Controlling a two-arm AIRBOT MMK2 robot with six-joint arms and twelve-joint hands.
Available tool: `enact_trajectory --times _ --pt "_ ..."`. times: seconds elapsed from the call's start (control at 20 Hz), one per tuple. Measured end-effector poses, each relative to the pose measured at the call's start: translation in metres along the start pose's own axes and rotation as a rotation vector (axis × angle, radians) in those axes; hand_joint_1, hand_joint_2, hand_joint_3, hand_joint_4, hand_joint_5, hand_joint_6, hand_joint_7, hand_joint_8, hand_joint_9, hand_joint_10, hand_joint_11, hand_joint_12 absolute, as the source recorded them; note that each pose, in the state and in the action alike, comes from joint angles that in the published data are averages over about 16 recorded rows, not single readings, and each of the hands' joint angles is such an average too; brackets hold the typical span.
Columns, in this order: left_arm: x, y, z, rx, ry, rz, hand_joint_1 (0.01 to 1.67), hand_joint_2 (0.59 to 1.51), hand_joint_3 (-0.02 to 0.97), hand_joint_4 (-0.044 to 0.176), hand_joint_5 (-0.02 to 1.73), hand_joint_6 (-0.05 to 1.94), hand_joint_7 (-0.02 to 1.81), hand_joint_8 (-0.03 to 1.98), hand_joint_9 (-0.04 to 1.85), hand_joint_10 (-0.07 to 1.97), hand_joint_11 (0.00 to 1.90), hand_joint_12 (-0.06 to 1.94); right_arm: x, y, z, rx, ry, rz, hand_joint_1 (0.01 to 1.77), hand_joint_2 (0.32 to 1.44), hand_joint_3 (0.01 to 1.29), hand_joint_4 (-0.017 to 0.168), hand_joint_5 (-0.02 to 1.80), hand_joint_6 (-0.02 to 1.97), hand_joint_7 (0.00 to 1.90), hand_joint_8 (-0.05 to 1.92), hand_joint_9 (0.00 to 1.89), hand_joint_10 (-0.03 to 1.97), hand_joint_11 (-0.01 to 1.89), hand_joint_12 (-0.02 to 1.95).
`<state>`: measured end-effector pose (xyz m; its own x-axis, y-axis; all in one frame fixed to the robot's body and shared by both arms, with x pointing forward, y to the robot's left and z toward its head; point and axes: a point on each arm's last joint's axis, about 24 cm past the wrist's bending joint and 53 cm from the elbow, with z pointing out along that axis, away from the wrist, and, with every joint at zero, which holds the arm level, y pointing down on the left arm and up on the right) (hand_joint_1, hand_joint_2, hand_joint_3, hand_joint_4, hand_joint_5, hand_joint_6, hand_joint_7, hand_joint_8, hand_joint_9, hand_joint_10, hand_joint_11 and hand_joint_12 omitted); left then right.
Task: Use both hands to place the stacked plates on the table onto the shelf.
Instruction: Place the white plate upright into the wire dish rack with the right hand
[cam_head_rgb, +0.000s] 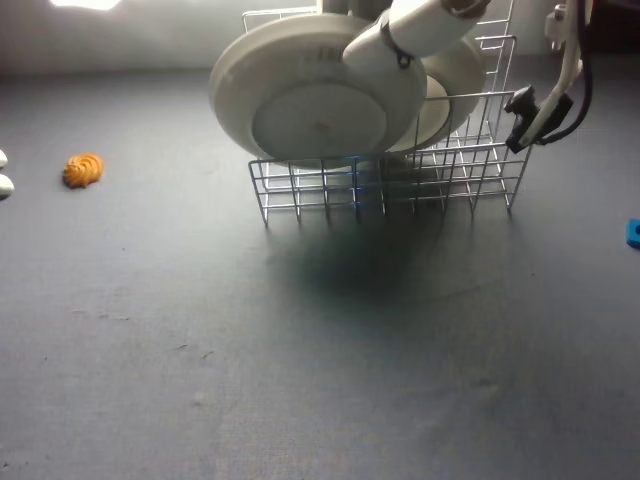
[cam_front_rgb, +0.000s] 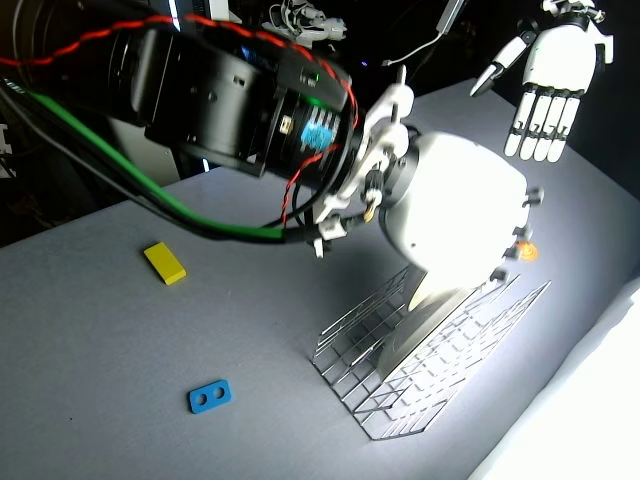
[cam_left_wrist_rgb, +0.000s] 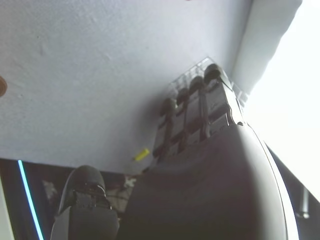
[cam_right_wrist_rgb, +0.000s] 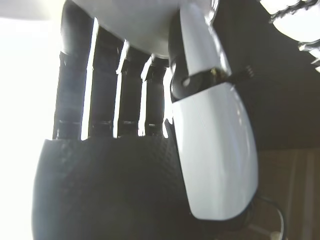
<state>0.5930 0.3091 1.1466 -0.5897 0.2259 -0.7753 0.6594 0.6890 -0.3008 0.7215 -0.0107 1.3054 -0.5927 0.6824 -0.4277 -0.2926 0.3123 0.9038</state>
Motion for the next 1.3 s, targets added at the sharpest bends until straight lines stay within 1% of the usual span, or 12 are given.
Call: enact_trajectory --times 0.15,0.5,0.75,0.95,1.3 --pt "-0.005 -0.019 0.003 0.059 -0.025 -0.002 0.02 1.104 0.014 0.006 0.06 0.02 0.02 0.0 0.02 0.01 0.02 0.01 -0.005 -0.006 0.001 0.011 -0.009 0.008 1.24 1.07 0.01 -0.008 0.78 1.04 0.93 1.1 1.01 0.78 0.85 1.35" --pt "-0.02 -0.079 0.006 0.227 -0.094 0.004 0.02 1.104 0.014 0.006 0.06 0.02 0.02 0.0 0.02 0.01 0.02 0.01 -0.01 -0.015 0.0 0.029 -0.015 -0.001 1.23 1.08 0.01 -0.008 0.77 1.04 0.93 1.09 1.01 0.79 0.85 1.38" --pt "-0.028 -0.113 0.005 0.308 -0.134 0.023 0.02 1.105 0.015 0.005 0.06 0.02 0.02 0.0 0.02 0.01 0.02 0.01 -0.009 -0.022 -0.001 0.044 -0.009 -0.014 1.23 1.08 0.01 -0.007 0.76 1.04 0.92 1.11 0.98 0.84 0.84 1.41" --pt "-0.03 -0.129 0.002 0.347 -0.144 0.045 0.02 1.105 0.015 0.004 0.06 0.02 0.03 0.0 0.02 0.01 0.02 0.01 -0.006 -0.028 -0.002 0.055 -0.005 -0.026 1.23 1.09 0.01 -0.007 0.74 1.07 0.9 1.14 0.96 0.87 0.83 1.43" --pt "-0.03 -0.142 -0.002 0.38 -0.152 0.077 0.02 1.105 0.015 0.004 0.06 0.02 0.03 0.0 0.02 0.01 0.02 0.01 -0.001 -0.038 -0.002 0.073 0.001 -0.04 1.22 1.11 0.01 -0.007 0.71 1.13 0.88 1.2 0.91 0.91 0.8 1.45"
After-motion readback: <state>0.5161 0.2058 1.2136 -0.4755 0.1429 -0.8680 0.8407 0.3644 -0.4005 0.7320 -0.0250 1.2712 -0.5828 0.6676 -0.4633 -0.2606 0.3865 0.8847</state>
